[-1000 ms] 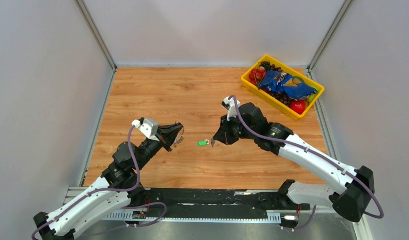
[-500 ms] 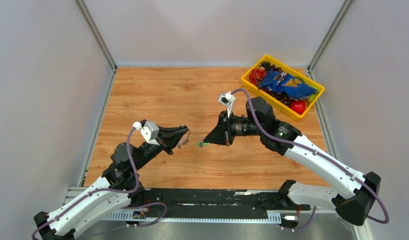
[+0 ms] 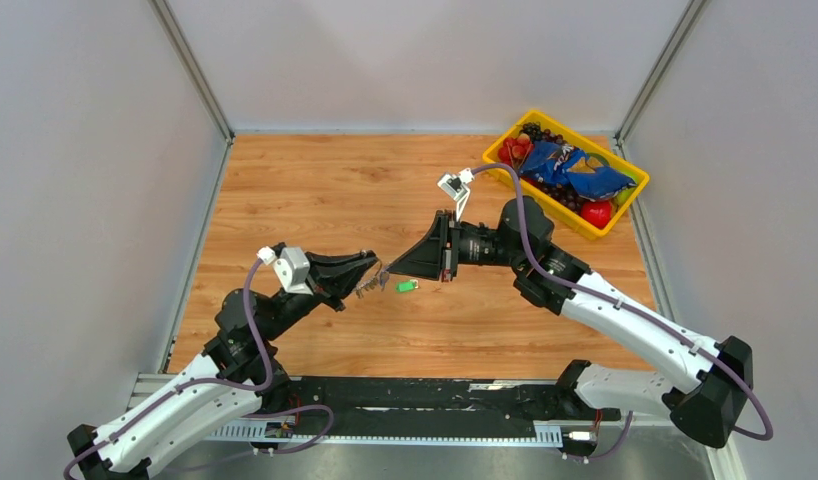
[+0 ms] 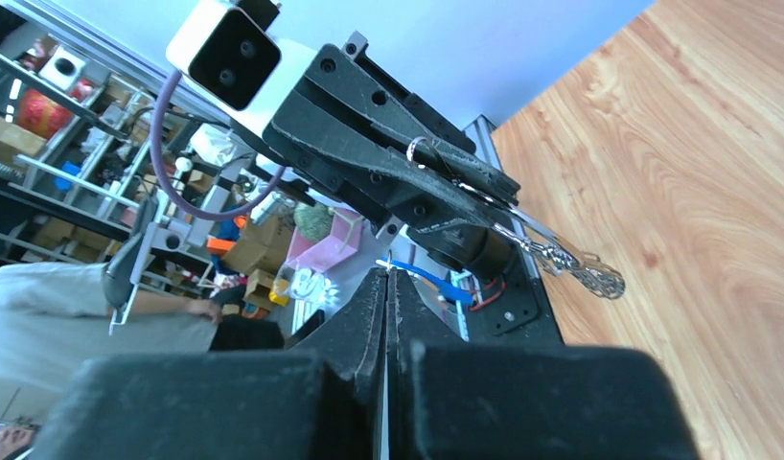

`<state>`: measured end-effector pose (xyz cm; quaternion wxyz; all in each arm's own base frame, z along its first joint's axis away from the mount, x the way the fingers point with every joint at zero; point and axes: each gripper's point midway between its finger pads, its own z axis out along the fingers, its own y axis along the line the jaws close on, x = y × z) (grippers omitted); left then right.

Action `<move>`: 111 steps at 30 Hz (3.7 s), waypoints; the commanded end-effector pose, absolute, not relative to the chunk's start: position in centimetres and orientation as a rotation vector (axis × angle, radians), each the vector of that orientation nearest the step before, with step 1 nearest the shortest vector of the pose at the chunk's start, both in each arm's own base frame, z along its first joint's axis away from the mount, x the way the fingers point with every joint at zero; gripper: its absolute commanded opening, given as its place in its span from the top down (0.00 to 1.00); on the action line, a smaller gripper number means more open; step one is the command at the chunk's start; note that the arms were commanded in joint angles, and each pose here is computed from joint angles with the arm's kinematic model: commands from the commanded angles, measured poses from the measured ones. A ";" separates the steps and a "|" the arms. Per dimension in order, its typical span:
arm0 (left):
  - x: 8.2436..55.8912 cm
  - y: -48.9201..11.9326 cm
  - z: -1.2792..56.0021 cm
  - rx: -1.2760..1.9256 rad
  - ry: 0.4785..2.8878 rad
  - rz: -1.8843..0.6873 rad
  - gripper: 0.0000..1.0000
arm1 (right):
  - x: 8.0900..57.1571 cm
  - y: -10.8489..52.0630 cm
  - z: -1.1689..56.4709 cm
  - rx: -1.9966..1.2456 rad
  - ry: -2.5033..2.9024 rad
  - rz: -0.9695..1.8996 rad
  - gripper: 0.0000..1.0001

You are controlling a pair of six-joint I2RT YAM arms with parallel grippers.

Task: Put the keys on the keyring

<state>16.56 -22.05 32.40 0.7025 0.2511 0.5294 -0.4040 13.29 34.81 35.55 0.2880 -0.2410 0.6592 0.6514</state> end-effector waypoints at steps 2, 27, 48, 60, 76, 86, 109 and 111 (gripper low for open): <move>15.5 -21.7 34.9 0.563 1.042 -0.917 1.00 | 12.9 35.9 38.2 -0.607 1.665 1.856 1.00; 14.5 -21.3 35.3 0.566 0.908 -0.916 1.00 | 13.0 38.2 37.3 -0.494 1.736 1.968 1.00; 13.6 -21.8 35.2 0.615 0.878 -0.944 1.00 | 13.4 39.1 37.2 -0.430 1.775 2.009 1.00; 13.1 -21.9 35.1 0.632 0.857 -0.959 0.99 | 13.6 39.3 36.9 -0.398 1.799 2.021 1.00; 12.2 -22.5 34.6 0.689 0.851 -0.995 0.99 | 13.9 39.2 39.1 -0.400 1.708 2.016 1.00; 12.2 -22.7 34.2 0.700 0.863 -0.999 0.99 | 13.9 38.8 40.9 -0.419 1.648 2.005 1.00; 11.9 -22.9 34.5 0.709 0.874 -1.016 1.00 | 13.7 37.5 42.4 -0.420 1.595 1.985 1.00; 12.0 -22.9 34.6 0.708 0.882 -1.017 1.00 | 13.5 37.5 42.3 -0.436 1.605 1.984 0.84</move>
